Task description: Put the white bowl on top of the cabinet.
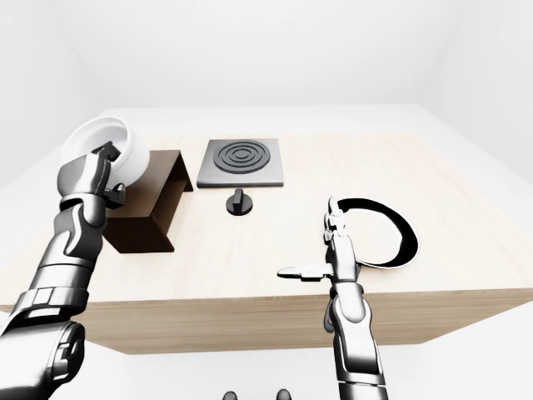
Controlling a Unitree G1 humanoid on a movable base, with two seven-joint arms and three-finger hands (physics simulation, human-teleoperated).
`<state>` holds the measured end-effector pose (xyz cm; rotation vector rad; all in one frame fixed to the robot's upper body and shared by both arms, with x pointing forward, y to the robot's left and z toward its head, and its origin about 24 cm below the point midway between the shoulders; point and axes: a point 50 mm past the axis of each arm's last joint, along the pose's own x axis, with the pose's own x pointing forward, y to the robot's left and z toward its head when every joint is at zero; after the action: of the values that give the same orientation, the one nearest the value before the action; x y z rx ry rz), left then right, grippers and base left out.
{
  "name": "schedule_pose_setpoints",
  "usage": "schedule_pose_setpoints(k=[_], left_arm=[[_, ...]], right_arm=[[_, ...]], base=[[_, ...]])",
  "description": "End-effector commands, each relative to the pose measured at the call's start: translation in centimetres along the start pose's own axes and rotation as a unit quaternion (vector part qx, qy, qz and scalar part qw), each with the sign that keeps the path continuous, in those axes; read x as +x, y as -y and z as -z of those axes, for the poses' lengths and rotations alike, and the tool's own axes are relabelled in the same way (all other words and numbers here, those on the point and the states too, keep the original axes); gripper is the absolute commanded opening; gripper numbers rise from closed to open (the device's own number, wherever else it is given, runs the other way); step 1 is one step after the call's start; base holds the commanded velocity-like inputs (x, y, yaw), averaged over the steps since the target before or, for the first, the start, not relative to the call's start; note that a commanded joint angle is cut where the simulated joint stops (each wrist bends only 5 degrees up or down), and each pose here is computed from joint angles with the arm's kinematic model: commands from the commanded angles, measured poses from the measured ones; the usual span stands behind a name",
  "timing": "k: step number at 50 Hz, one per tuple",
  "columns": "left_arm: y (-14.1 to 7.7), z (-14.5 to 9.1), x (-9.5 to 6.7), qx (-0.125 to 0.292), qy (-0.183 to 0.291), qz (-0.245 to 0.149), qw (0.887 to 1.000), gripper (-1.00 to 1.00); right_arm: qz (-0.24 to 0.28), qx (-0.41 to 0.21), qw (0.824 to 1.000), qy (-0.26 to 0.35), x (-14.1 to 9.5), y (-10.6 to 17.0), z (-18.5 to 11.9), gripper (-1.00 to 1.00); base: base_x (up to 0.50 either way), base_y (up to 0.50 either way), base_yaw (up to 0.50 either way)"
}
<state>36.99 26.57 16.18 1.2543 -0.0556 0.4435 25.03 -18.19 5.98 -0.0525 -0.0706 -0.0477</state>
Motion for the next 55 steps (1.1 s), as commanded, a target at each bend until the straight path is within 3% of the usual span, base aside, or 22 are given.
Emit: schedule_pose_setpoints(k=[1,19,55], left_arm=[[-0.9,-0.7,0.3,0.019,0.013,-0.038,0.999,-1.00],[0.7,0.1,0.2,0.005,-0.013,-0.022,1.000,-1.00],[1.6,0.5,0.1,-0.007,-0.028,-0.017,0.999,-1.00]], right_arm=[[0.000,0.000,1.000,0.000,0.0,0.0,0.0,1.00],[-0.001,-0.001,1.000,0.001,0.0,-0.1,0.1,1.00],[-0.002,-0.002,1.000,0.000,0.0,-0.2,0.2,1.00]], base=[[0.00,0.00,0.00],[0.00,0.00,0.00],[0.00,0.00,0.00]])
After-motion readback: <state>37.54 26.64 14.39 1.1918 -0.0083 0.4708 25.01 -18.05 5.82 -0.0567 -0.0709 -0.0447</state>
